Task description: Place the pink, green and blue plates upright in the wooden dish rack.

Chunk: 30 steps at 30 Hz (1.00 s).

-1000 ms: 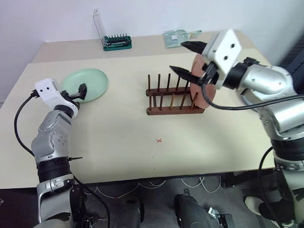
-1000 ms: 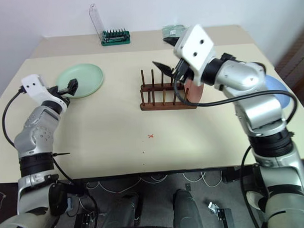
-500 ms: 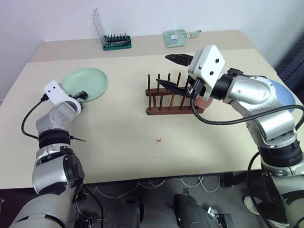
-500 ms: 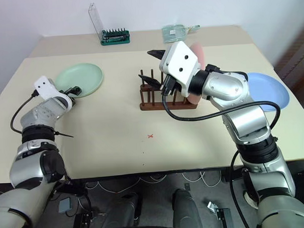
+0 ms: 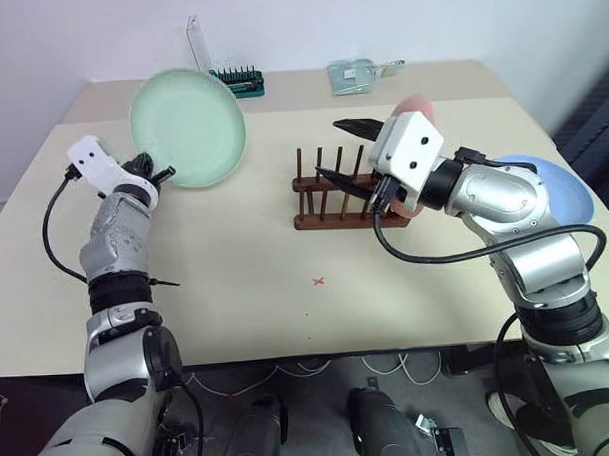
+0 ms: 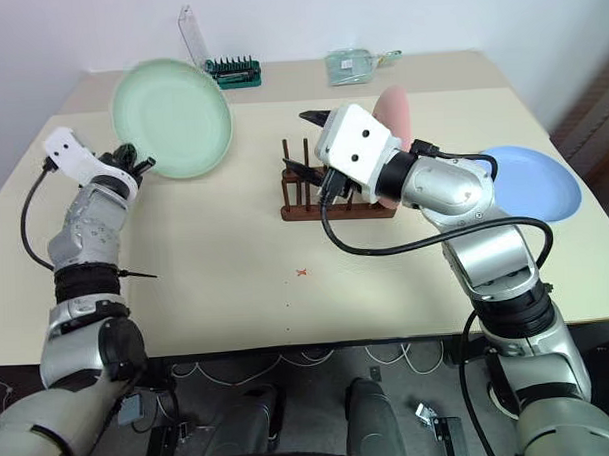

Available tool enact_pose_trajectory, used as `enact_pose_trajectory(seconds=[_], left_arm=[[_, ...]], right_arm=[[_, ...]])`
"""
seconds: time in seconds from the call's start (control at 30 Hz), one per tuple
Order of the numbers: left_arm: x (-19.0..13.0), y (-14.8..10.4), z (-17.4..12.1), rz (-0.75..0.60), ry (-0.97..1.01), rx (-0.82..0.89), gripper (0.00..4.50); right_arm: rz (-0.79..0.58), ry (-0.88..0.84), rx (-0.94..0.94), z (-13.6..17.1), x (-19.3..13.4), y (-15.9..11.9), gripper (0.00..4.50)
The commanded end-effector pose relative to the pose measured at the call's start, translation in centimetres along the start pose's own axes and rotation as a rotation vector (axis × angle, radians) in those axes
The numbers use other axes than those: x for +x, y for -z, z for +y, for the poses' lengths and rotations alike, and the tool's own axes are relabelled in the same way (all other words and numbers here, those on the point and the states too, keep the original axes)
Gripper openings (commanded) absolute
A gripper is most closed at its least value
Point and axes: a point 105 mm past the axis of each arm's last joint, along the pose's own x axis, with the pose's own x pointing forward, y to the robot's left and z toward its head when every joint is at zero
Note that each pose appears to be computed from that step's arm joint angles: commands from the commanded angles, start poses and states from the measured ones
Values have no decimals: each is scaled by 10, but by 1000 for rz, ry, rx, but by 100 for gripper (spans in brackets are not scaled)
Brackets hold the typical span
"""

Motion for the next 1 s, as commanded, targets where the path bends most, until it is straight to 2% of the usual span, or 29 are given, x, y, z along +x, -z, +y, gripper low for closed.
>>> enact_pose_trajectory(seconds=[0.03,0.07,0.1,0.23,0.47,0.67,0.8,0.83,0.87,0.9,1.0], left_arm=[[-15,-51,-57,-196,188,48,7],[-19,-56,-70,-218,222,67,7],[-23,-59,-86,-227,259,74,2],[-33,-65,-121,-243,327,72,0],[-53,-55,-173,-178,468,43,0],[-70,-41,-199,-109,569,2,0],[-75,-40,-203,-105,597,14,0],[-75,-40,-202,-104,594,14,0],[-74,-41,-201,-103,592,10,0],[-74,-41,-201,-102,590,6,0],[-72,-40,-198,-93,580,-17,0]], right_arm=[[-3,40,-187,-8,9,-6,299],[0,30,-197,-7,12,-4,299],[-3,28,-211,-7,16,-4,323],[-21,23,-377,-5,29,-8,444],[23,60,-694,-7,42,2,444],[99,61,-783,-11,44,21,444],[140,72,-786,-15,43,29,444],[145,80,-793,-16,43,29,391],[148,87,-798,-17,43,29,368],[149,91,-801,-18,43,29,324],[148,103,-815,-19,43,28,167]])
